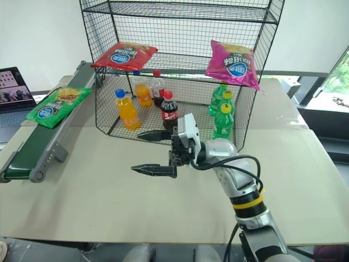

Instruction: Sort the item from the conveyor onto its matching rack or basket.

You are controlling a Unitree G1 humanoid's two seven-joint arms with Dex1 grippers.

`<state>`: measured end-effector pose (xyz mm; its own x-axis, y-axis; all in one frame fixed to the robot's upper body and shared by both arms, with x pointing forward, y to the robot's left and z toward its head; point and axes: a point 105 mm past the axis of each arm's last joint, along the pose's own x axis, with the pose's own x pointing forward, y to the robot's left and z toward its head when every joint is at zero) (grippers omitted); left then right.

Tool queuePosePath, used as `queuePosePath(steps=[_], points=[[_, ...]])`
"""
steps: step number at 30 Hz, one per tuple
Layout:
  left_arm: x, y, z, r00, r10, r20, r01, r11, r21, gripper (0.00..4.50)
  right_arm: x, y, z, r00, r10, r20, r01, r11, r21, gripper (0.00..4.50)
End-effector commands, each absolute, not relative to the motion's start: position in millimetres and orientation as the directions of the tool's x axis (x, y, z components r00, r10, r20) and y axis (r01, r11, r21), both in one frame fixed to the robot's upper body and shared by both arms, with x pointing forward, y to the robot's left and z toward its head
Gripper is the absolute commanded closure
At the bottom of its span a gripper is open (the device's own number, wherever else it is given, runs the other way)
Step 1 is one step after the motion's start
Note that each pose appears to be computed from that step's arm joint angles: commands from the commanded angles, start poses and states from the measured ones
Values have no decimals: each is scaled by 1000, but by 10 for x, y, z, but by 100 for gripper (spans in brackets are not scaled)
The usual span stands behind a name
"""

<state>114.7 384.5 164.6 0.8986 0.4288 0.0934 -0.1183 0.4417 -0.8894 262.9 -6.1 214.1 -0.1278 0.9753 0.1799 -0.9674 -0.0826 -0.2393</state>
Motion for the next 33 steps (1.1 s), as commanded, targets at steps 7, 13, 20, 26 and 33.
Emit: queuePosePath(steps=[7,13,20,26,33], points=[[1155,4130,1536,904,422,65,-113,382,-917,3,2540,-1,2334,-228,951,210,-930,-149,-336,0],[1297,4150,1489,931,363,33,-112,372,-922,3,2549,-28,2351,-200,956,214,-932,-118,-342,0],[1399,4169,1457,947,321,16,-111,373,-921,3,2544,-57,2369,-179,960,217,-932,-94,-351,0],[1495,4180,1355,957,290,-19,-131,372,-919,3,2540,-85,2390,-158,962,221,-932,-71,-356,0],[1575,4244,1250,958,281,-47,-154,371,-916,3,2526,-118,2386,-142,968,208,-932,-60,-359,0]])
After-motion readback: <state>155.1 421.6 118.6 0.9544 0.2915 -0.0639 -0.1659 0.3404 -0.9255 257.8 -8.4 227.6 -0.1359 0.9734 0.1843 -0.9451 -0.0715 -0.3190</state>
